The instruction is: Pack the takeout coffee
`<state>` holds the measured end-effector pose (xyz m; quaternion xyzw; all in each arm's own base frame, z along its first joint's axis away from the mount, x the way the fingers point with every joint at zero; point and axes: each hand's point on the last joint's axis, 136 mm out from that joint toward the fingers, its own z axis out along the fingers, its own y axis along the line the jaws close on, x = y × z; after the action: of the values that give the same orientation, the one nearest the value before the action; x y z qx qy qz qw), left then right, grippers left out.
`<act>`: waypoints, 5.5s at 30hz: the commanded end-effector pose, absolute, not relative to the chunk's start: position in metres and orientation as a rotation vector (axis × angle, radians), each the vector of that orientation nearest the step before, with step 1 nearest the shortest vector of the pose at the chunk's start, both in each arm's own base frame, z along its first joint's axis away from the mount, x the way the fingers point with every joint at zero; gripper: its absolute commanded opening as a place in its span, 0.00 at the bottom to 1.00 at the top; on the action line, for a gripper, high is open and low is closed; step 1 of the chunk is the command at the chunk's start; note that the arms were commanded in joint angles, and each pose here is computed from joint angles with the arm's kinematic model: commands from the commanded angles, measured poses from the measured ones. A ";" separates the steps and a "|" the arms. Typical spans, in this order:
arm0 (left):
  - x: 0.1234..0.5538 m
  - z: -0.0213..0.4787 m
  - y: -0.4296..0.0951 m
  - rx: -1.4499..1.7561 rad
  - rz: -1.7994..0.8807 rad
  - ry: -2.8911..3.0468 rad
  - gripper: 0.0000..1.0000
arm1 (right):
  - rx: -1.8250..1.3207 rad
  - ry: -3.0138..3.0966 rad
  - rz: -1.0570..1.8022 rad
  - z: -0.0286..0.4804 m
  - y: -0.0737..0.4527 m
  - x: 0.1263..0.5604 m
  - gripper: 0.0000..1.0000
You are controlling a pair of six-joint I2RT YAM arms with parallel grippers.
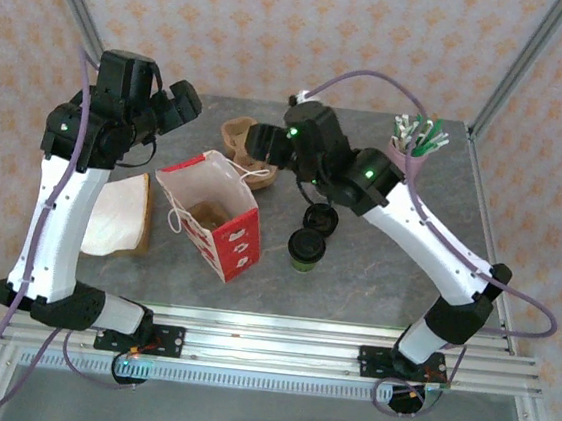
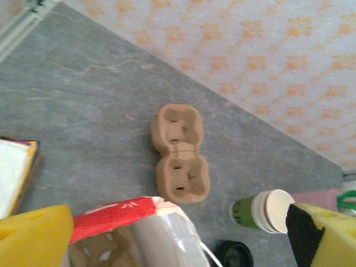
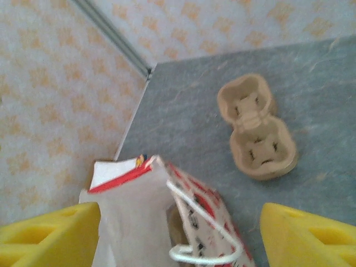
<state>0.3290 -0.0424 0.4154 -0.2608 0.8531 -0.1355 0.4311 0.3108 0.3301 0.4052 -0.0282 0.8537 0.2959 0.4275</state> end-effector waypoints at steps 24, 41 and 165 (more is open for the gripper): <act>0.238 0.357 -0.016 -1.053 -0.286 2.096 0.93 | -0.594 2.298 0.514 0.363 0.375 0.287 0.75; 0.221 0.299 -0.037 -1.115 -0.455 2.176 0.84 | -0.677 2.305 0.336 0.311 0.409 0.307 0.61; 0.248 0.411 -0.111 0.015 -0.098 1.936 0.98 | -0.427 3.013 0.028 0.149 0.241 0.231 0.93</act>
<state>0.2503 -0.1202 0.4135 0.0239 0.8221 -0.0458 0.5670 0.2321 0.2429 0.1547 -0.1292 0.9895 0.0207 0.0610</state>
